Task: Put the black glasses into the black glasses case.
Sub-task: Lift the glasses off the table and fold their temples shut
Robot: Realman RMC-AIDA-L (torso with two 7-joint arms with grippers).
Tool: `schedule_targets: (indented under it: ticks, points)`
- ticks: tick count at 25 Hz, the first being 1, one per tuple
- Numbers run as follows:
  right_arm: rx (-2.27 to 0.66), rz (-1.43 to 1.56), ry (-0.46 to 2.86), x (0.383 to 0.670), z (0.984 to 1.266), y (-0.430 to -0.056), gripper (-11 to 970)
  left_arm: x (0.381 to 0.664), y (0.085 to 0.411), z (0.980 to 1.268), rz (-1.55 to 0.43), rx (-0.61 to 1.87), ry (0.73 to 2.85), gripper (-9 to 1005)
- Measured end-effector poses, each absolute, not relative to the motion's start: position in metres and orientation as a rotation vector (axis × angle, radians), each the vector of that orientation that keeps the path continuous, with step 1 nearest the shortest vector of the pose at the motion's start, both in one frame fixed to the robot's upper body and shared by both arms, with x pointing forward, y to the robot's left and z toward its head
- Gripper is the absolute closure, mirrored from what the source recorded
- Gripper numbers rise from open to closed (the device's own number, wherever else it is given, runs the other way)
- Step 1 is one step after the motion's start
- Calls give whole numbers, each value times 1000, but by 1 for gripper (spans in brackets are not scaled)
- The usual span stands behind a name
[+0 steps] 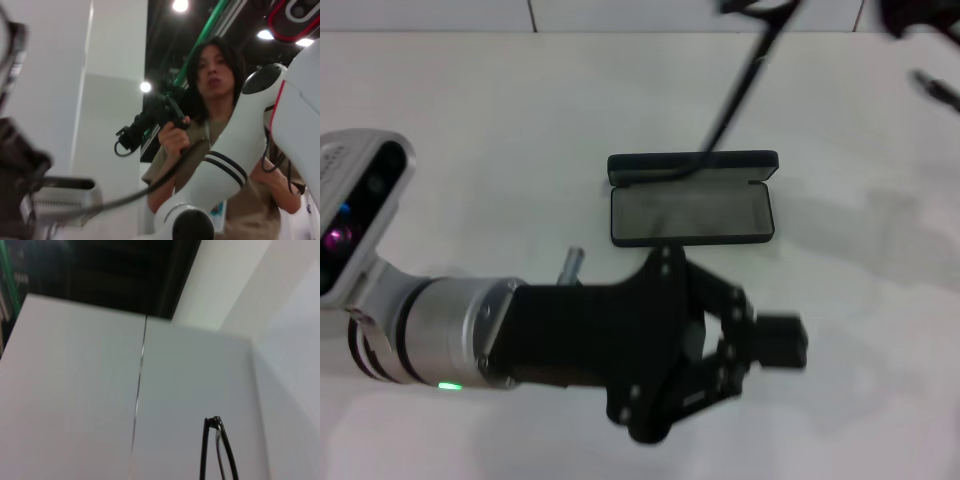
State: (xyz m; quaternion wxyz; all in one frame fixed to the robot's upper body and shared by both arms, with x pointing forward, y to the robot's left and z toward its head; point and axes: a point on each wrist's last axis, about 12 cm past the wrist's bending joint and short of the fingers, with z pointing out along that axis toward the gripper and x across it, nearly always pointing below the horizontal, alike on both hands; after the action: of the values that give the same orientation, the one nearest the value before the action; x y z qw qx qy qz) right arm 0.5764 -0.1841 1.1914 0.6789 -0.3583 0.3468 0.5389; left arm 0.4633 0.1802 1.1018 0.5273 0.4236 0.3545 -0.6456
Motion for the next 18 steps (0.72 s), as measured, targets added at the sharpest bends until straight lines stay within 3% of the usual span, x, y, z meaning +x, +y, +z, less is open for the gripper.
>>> schedule_targets:
  ticks: [9,18]
  points:
    - [-898,1200,884,575,1172,-158,888,462,196,1103,-1407,777,810,951]
    - [-1008,1167,993,574,1154,-143,885,466,200,1105,-1375,719,808,951]
